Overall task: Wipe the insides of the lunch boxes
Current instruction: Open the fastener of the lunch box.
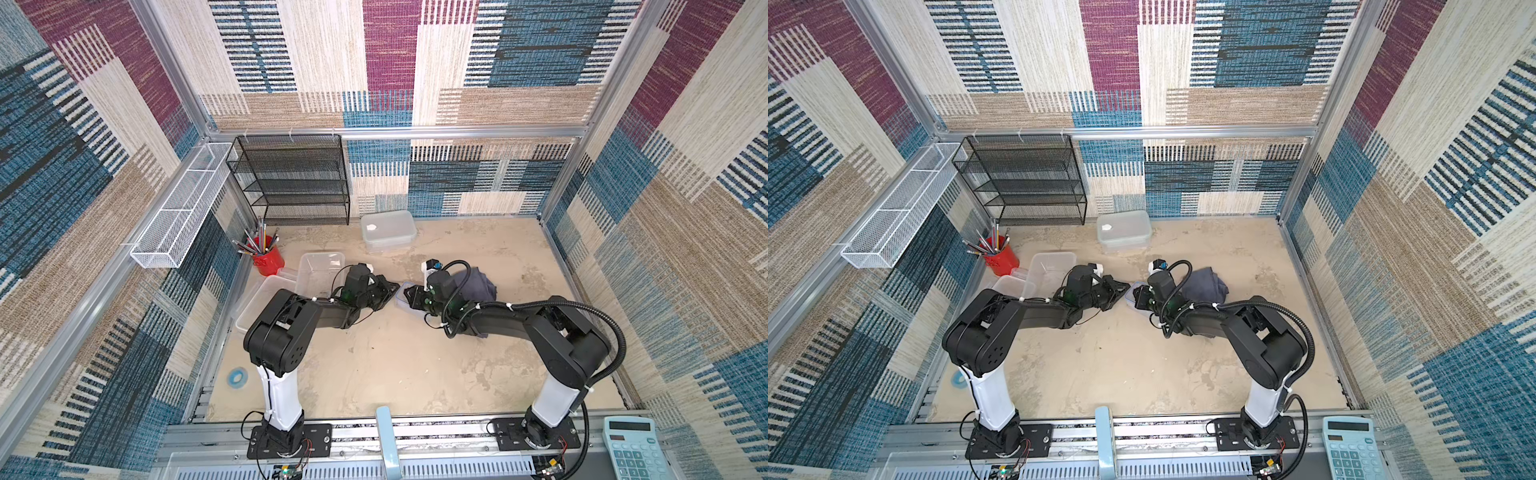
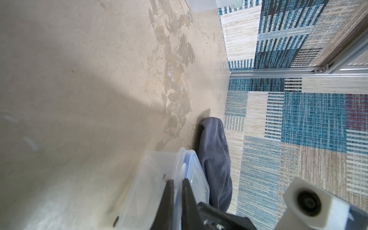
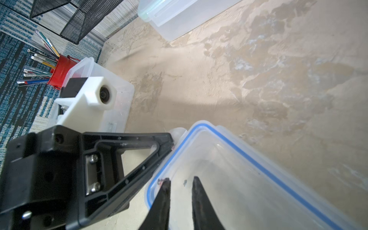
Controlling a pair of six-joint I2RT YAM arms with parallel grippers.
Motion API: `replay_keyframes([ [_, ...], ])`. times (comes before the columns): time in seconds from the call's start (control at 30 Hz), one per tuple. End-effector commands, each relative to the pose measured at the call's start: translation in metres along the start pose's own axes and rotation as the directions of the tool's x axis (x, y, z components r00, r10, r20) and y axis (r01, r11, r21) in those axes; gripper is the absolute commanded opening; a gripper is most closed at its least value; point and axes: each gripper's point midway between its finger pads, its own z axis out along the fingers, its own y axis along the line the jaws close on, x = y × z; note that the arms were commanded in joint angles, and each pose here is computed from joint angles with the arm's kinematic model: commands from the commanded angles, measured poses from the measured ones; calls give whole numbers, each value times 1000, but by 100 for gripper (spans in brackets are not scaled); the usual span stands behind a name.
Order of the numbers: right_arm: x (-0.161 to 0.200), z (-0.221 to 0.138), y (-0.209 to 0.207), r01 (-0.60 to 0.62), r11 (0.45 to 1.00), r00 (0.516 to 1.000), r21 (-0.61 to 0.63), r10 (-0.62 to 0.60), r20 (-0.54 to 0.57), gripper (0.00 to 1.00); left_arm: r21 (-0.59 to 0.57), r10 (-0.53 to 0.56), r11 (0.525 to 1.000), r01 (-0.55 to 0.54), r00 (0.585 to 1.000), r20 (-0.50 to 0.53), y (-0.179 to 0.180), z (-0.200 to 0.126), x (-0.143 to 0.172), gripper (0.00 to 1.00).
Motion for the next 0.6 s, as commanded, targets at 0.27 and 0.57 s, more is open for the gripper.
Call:
replay_keyframes([
  [0.27, 93, -31, -70, 21, 952, 920, 304, 101, -378, 24, -78, 67, 995, -69, 998, -16, 5, -7, 3, 24],
  [0.57, 34, -31, -18, 55, 980, 960, 191, 1, -281, 27, -100, 100, 990, -100, 995, -5, -2, -13, -3, 64],
])
